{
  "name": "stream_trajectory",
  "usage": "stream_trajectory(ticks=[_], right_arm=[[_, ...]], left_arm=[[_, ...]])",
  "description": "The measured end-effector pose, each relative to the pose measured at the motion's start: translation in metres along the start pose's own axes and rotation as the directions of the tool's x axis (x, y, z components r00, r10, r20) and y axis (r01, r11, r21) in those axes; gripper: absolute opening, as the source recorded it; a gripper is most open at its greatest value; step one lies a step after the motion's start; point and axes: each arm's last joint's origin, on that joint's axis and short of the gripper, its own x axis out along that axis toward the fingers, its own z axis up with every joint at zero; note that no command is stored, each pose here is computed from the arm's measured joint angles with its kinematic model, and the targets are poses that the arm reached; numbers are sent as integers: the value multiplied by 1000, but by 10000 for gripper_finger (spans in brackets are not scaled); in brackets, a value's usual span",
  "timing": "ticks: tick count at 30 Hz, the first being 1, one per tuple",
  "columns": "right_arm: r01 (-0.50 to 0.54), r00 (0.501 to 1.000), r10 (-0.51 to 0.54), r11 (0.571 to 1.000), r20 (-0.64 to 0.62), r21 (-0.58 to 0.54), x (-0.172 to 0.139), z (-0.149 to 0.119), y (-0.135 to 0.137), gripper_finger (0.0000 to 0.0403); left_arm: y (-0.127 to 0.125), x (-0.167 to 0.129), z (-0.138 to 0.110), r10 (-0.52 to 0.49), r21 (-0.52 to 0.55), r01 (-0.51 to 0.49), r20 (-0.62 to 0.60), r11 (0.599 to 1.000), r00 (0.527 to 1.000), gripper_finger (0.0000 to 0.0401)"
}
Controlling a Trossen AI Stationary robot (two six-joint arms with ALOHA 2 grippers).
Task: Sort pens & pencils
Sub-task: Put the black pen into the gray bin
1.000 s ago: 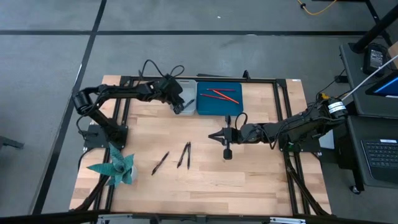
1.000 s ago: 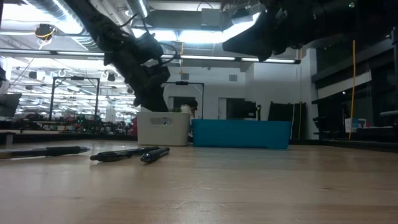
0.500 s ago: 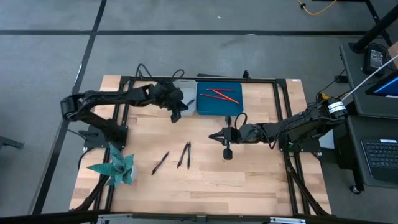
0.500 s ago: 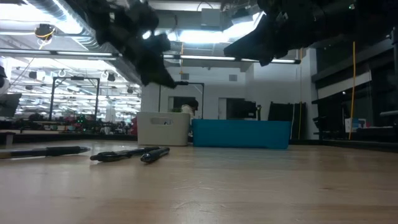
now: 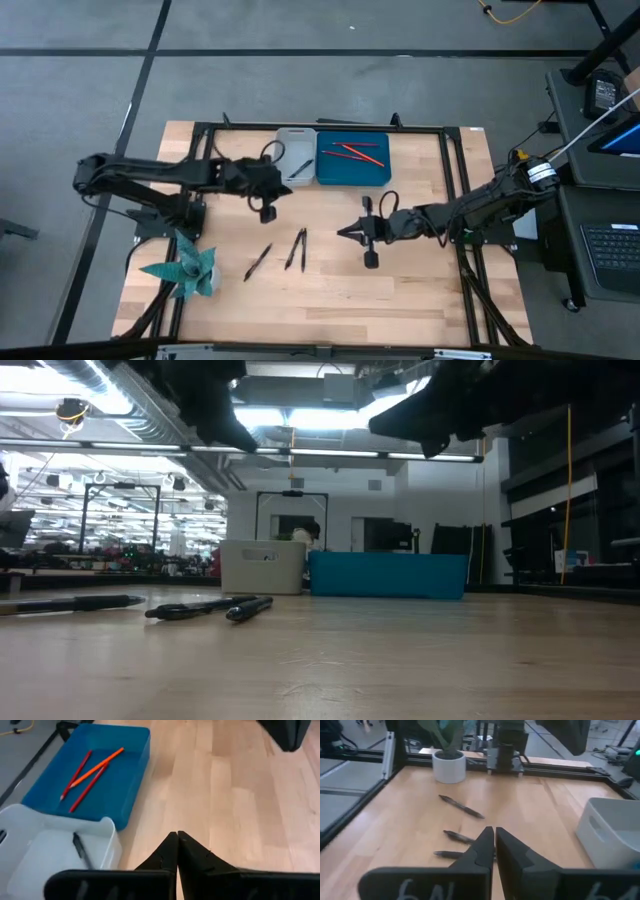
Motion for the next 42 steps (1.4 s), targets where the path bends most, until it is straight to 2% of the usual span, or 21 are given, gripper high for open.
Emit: stream_trajectory(ticks=[6, 14, 21, 26, 35, 38, 42], right_arm=[[-44, 999, 44, 999, 4, 0, -4, 0, 15, 20], [-19, 1000, 19, 1000, 16, -8, -9, 0, 27, 20], [-37, 999, 37, 999, 31, 19, -11, 2, 32, 20], [-34, 999, 33, 999, 35, 19, -10, 2, 32, 20], [-34, 999, 34, 999, 38, 18, -10, 2, 32, 20], [-34, 999, 34, 999, 38, 19, -10, 2, 32, 20], [-34, 999, 34, 999, 38, 19, -10, 2, 32, 20]], left_arm=[[-25, -20, -12, 49, -21, -50, -42, 999, 998, 7], [-59, -34, -45, 13, -76, -16, -42, 997, 999, 5], [-85, -42, -69, -86, -109, 76, -86, 991, 993, 14], [-101, -49, -90, -158, -143, 139, -128, 980, 979, 7], [-114, -55, -112, -214, -278, 161, -173, 947, 961, 11], [-113, -53, -113, -181, -309, 124, -164, 943, 970, 21], [-113, -45, -116, -128, -300, 65, -197, 952, 972, 38]])
